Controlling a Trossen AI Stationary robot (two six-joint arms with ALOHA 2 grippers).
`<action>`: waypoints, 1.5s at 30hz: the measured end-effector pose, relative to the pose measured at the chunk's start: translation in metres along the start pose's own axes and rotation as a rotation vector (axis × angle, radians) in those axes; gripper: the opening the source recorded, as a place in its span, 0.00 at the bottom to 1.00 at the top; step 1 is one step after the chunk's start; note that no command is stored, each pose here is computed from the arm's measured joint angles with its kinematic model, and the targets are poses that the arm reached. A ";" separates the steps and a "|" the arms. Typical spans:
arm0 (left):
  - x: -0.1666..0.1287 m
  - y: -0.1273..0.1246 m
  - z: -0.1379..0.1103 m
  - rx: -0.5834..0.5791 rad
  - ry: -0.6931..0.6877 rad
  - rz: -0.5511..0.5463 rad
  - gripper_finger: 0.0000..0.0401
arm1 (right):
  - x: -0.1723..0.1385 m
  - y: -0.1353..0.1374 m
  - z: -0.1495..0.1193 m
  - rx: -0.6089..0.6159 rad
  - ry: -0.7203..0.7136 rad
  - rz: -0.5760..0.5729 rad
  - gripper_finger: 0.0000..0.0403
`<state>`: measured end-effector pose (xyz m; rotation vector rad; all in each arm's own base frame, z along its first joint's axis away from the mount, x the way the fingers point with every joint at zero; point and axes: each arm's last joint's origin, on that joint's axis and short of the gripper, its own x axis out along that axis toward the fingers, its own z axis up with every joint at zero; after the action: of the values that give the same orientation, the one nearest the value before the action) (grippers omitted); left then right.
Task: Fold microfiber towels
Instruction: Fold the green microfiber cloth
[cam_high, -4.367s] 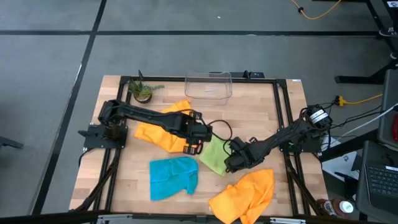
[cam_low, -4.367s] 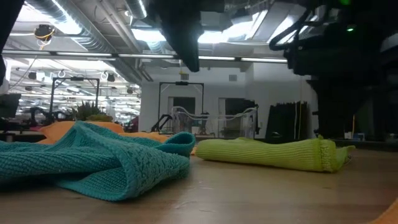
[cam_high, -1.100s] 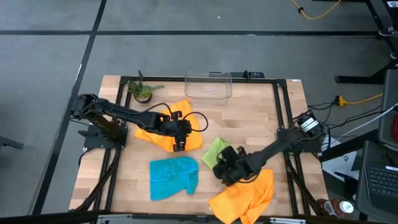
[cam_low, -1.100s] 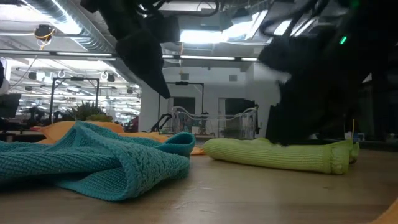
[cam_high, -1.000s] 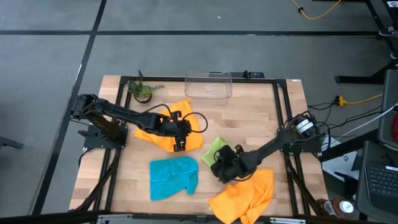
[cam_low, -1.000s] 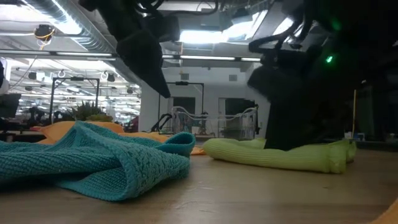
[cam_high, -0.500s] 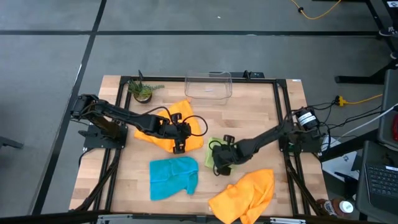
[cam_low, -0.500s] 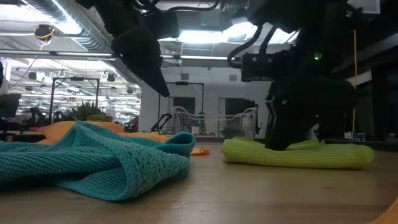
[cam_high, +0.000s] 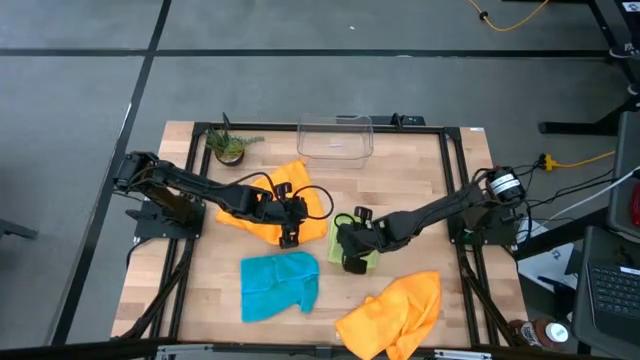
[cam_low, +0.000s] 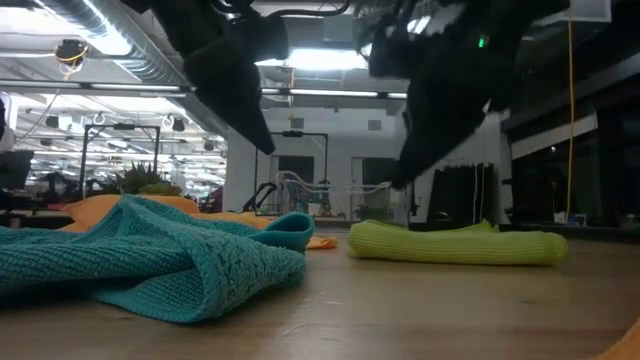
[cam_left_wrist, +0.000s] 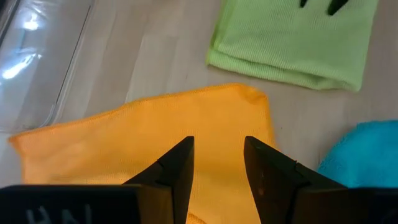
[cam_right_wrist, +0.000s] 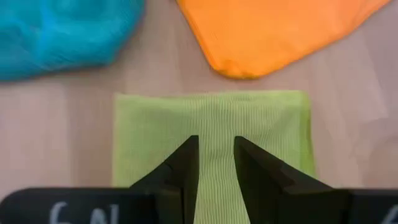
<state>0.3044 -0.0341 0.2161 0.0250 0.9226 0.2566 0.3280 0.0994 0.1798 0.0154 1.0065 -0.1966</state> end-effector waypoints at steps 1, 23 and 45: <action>0.000 -0.002 0.000 -0.003 -0.008 -0.004 0.33 | -0.004 0.002 0.001 0.014 -0.012 0.009 0.26; -0.007 -0.046 0.036 -0.033 -0.377 -0.346 0.33 | -0.045 0.061 -0.041 0.069 0.060 0.086 0.26; 0.011 -0.062 0.033 0.222 -0.234 -0.280 0.34 | -0.073 0.041 -0.046 0.134 0.046 -0.067 0.26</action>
<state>0.3494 -0.0884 0.2192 0.1270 0.7070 -0.1080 0.2586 0.1559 0.2132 0.1088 1.0392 -0.3261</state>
